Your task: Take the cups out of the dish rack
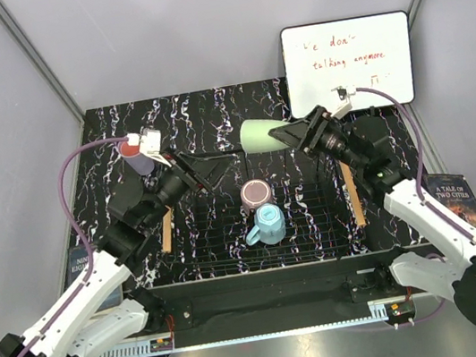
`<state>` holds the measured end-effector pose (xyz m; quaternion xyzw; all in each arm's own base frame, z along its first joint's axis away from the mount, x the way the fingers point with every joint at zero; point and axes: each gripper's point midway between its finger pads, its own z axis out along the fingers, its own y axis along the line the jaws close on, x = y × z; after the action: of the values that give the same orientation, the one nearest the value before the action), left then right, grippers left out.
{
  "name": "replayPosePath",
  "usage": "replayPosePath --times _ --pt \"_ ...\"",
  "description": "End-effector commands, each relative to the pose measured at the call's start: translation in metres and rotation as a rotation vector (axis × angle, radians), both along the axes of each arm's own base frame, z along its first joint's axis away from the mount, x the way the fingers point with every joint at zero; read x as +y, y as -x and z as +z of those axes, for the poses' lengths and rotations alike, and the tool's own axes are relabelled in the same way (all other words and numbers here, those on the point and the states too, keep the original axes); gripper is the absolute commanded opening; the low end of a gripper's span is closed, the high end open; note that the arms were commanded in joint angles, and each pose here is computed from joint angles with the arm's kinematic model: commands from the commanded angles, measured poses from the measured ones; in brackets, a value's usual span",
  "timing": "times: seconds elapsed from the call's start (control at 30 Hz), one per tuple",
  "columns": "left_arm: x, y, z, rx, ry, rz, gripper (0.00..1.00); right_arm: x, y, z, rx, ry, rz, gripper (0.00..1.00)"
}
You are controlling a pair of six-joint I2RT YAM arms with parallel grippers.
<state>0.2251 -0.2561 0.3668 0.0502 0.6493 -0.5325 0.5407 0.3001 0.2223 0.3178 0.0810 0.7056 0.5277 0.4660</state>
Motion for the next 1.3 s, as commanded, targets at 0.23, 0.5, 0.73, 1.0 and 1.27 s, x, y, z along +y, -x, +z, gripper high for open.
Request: replayPosePath --times 0.23,0.5,0.73,1.0,1.27 --pt "-0.021 0.001 0.017 -0.058 0.092 -0.107 0.64 0.027 0.046 0.081 -0.246 -0.249 0.322 0.00" --pt "-0.026 -0.006 0.025 -0.075 0.100 -0.108 0.63 0.030 0.055 0.067 -0.208 -0.233 0.363 0.00" --pt "-0.041 -0.005 0.025 -0.055 0.129 -0.182 0.53 0.040 0.062 0.047 -0.149 -0.244 0.437 0.00" --pt "-0.051 -0.005 0.013 -0.025 0.125 -0.235 0.14 0.044 0.069 0.042 -0.130 -0.237 0.495 0.00" --pt "-0.045 -0.030 -0.012 0.080 -0.065 -0.105 0.00 0.034 0.065 0.038 -0.148 -0.111 0.389 0.80"
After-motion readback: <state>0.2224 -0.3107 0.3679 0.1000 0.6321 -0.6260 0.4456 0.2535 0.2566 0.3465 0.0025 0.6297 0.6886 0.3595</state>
